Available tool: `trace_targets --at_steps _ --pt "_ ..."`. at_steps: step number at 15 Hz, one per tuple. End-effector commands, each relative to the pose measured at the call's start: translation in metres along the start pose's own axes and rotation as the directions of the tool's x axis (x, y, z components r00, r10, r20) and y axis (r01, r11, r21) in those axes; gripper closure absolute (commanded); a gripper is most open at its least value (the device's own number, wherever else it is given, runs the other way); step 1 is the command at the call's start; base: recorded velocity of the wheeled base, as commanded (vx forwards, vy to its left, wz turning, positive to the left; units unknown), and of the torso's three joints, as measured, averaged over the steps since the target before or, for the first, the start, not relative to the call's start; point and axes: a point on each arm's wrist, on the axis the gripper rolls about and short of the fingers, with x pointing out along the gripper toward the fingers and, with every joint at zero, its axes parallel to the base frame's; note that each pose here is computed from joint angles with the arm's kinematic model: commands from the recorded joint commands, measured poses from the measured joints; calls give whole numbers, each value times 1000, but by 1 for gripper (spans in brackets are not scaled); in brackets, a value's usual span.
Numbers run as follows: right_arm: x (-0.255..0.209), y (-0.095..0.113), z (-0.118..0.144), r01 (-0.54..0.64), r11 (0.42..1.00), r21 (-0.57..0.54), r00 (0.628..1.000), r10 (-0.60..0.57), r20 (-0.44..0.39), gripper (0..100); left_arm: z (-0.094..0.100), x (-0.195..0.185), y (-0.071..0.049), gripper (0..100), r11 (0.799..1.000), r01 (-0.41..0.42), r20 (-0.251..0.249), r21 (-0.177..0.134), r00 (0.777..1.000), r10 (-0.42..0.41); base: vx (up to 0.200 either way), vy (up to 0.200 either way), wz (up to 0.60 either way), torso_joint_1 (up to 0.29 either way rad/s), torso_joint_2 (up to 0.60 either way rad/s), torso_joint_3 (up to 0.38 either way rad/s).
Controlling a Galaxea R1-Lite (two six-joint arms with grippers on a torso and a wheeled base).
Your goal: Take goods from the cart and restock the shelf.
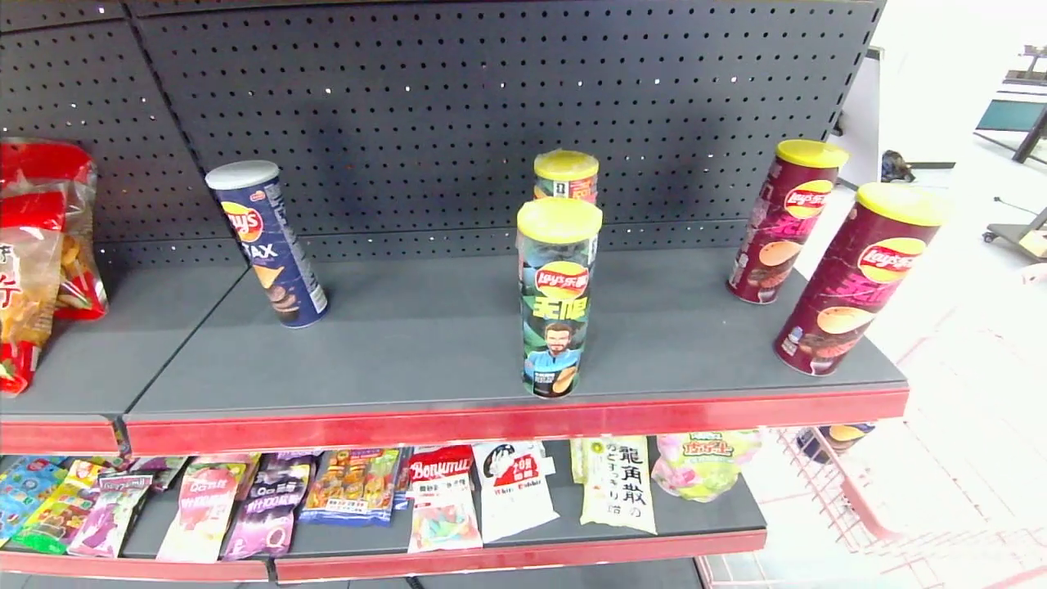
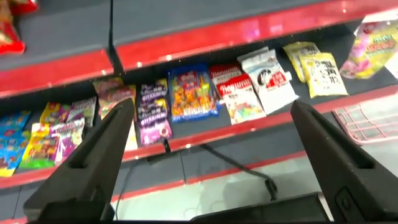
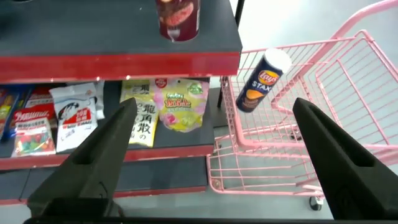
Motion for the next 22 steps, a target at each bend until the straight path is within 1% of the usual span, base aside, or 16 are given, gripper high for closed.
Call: trace_targets --at_steps 1,4,5,9,10,11,13,14,17,19,20,22 --pt "1 0 -1 -2 1000 -4 1000 2 -5 0 -3 0 0 0 1000 0 4 0 1000 0 0 0 0 0 0 0" --pt "-2 0 -3 -7 1000 -21 1000 7 9 0 -5 -1 0 0 1000 -1 10 0 1000 1 0 0 0 0 0 0" --pt "-2 0 -7 -9 999 -31 1000 9 1 0 -6 -1 0 0 1000 -3 13 0 1000 3 0 -200 0 27 7 -2" --pt "-2 0 -7 -9 999 -36 1000 9 3 0 -7 -1 0 0 1000 -3 13 15 1000 3 0 -200 0 11 5 5" --pt "-2 0 -7 -9 999 -40 1000 9 1 0 -8 -1 0 0 1000 -3 14 26 1000 3 0 -200 0 12 2 -2" --pt "-4 0 -7 -8 999 -43 1000 8 10 0 -8 -2 0 0 1000 -4 17 30 1000 3 0 -200 0 2 2 2" --pt "-3 1 -11 -9 999 -45 1000 9 3 0 -9 -2 0 0 999 -1 21 36 1000 0 0 -200 0 0 2 0" --pt "-3 1 -11 -9 999 -45 1000 9 3 0 -9 -2 0 0 999 0 22 39 1000 -1 0 0 0 0 0 0" --pt "-3 1 -12 -11 999 -47 1000 10 -2 0 -12 -2 0 0 998 12 23 64 1000 -13 0 0 0 0 0 0" --pt "-2 1 -13 -11 999 -47 1000 11 -6 0 -13 -1 0 0 996 11 22 93 1000 -13 0 0 0 0 0 0" --pt "-2 1 -13 -11 999 -47 1000 11 -6 0 -13 -1 0 0 995 11 22 99 1000 -13 0 0 0 0 0 0" --pt "-2 1 -13 -11 999 -47 1000 11 -8 0 -13 -1 0 0 995 7 20 99 1000 -9 0 0 0 0 0 0"
